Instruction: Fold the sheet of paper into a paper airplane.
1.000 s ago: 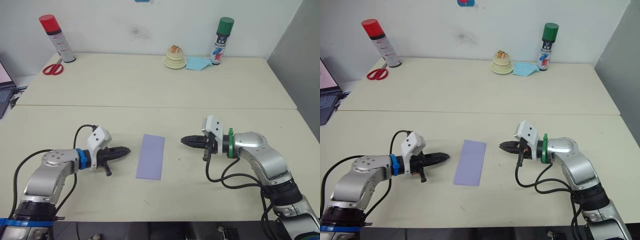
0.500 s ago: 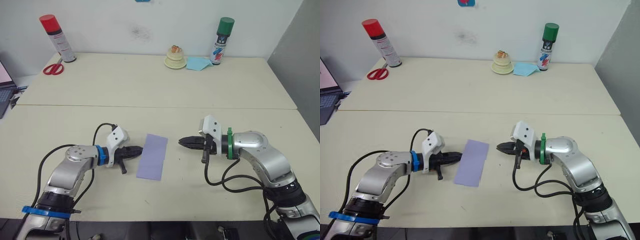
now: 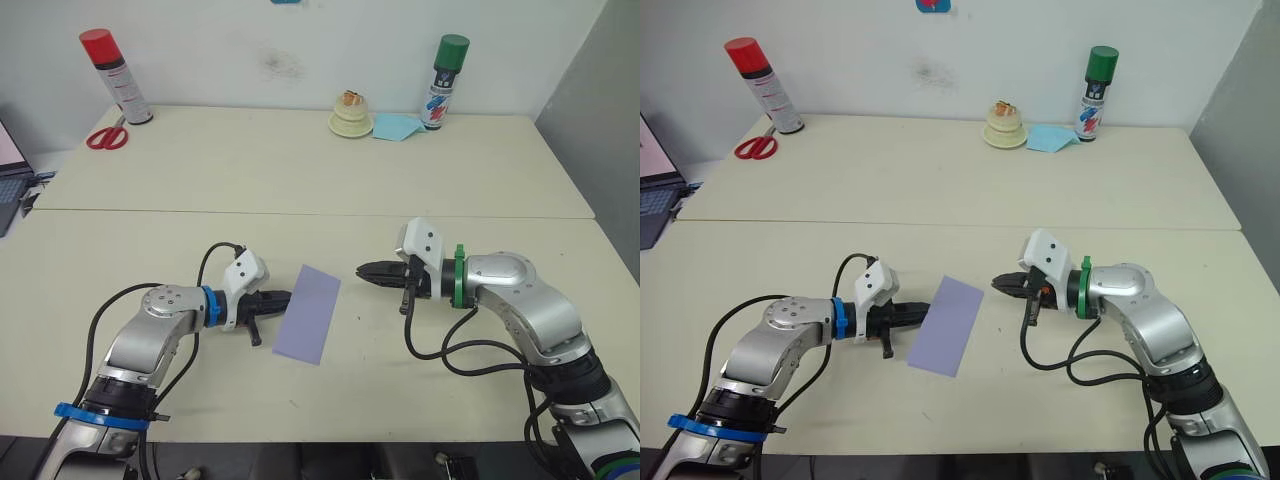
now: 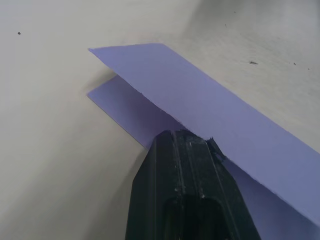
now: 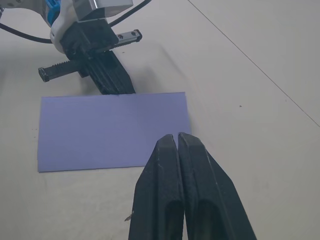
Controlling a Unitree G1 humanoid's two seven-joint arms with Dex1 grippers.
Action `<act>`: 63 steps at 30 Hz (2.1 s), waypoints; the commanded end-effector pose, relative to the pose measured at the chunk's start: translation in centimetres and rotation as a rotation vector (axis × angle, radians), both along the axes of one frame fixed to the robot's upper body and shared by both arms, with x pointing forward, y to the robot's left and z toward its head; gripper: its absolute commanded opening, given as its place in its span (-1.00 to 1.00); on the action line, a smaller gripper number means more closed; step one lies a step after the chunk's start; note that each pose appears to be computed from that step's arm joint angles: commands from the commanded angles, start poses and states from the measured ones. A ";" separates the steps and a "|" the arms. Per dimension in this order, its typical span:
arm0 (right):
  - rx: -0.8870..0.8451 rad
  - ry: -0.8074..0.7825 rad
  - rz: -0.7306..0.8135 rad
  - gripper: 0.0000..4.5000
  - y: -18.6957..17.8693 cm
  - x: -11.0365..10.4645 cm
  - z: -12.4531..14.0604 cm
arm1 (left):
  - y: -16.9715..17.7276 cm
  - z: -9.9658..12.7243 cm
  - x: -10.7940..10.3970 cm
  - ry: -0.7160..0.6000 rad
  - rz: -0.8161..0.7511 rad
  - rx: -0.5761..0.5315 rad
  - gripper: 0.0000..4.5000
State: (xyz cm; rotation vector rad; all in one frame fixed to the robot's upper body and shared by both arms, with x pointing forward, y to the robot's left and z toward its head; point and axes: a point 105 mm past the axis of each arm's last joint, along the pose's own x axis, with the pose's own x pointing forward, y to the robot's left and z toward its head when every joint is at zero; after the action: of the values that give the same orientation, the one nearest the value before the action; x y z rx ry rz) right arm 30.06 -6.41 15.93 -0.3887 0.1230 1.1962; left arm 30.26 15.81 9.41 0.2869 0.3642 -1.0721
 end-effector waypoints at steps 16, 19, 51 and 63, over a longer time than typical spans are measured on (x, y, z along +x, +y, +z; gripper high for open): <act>-0.028 -0.059 0.072 -0.95 0.0 0.2 2.2 | -2.3 1.5 -1.5 -0.023 -0.073 -0.029 -1.00; -0.036 -0.065 0.109 -0.95 0.7 0.0 3.1 | -3.2 1.5 -1.1 -0.034 -0.088 -0.036 -1.00; -0.155 -0.145 0.203 -0.95 4.3 0.1 2.5 | -8.0 2.4 0.6 -0.127 -0.219 -0.052 -1.00; -0.237 -0.210 0.254 -0.95 5.2 0.4 1.9 | -8.8 3.0 0.6 -0.144 -0.243 -0.068 -1.00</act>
State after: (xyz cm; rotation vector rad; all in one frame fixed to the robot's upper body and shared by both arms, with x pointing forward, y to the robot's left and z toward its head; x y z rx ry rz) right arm 30.64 -1.47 16.91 -0.7191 0.0782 1.3818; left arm 30.99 7.47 11.25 0.3330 0.2130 -1.2706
